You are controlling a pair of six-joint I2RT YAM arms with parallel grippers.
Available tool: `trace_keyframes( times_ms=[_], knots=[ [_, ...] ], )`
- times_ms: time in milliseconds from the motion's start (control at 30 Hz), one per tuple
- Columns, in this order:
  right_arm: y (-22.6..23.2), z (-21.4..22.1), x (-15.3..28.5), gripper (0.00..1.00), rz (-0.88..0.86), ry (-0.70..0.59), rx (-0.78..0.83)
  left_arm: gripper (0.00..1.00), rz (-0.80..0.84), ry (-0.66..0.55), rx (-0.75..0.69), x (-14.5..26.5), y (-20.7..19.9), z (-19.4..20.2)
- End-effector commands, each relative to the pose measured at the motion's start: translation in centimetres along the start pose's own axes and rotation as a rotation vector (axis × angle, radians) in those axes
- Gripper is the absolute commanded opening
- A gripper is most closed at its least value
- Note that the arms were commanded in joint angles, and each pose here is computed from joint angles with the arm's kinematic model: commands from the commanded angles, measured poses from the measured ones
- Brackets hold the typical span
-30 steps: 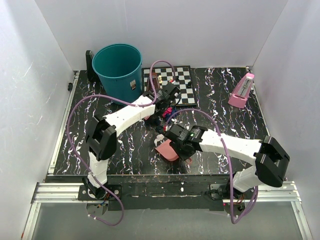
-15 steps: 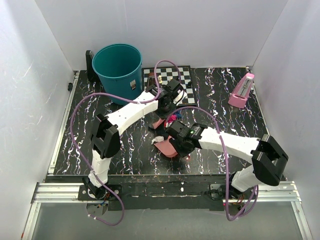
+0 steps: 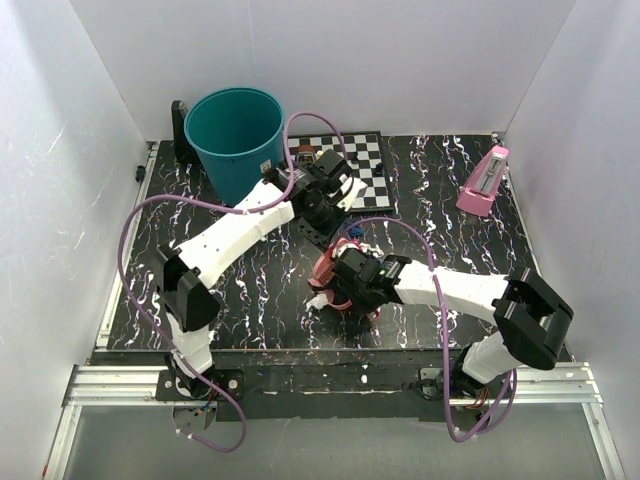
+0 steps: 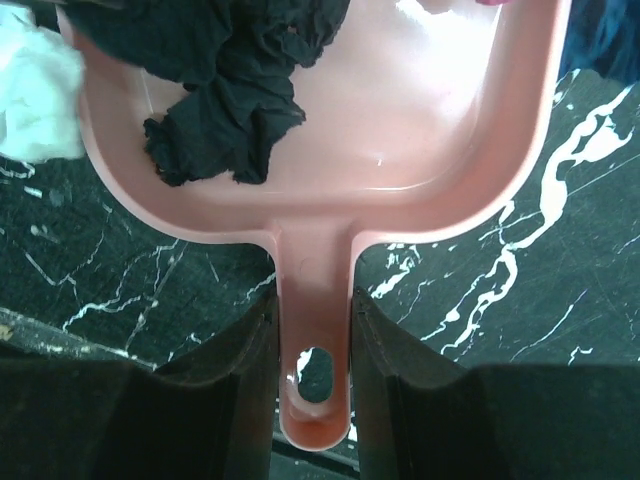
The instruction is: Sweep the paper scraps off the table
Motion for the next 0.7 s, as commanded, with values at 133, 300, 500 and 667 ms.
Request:
trace_keyframes(
  times_ms=[133, 300, 500, 667],
  knots=[
    [-0.4, -1.4, 0.1, 0.01, 0.033, -0.117, -0.039, 0.00, -0.161, -0.193, 0.094, 6.6, 1.6, 0.3],
    [-0.6, -1.3, 0.8, 0.01, 0.030, -0.152, -0.057, 0.00, -0.206, -0.268, 0.094, 6.3, 2.2, -0.8],
    [-0.6, -0.9, 0.9, 0.01, 0.023, -0.142, -0.053, 0.00, -0.361, -0.319, 0.146, 4.0, 4.4, -3.3],
    [-0.5, -0.6, 0.9, 0.01, 0.023, -0.106, -0.056, 0.00, -0.395, -0.274, 0.112, 0.1, 5.3, -5.5]
  ],
)
Point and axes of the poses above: each gripper's point midway between its finger pads, its own x axis back along the fingers, its own y axis along the line the jaws close on, z = x × y, the point moved 6 cm from there along x, back along the fingers, and after that the axes turned 4 degrees about x, right-handed, at the moved point
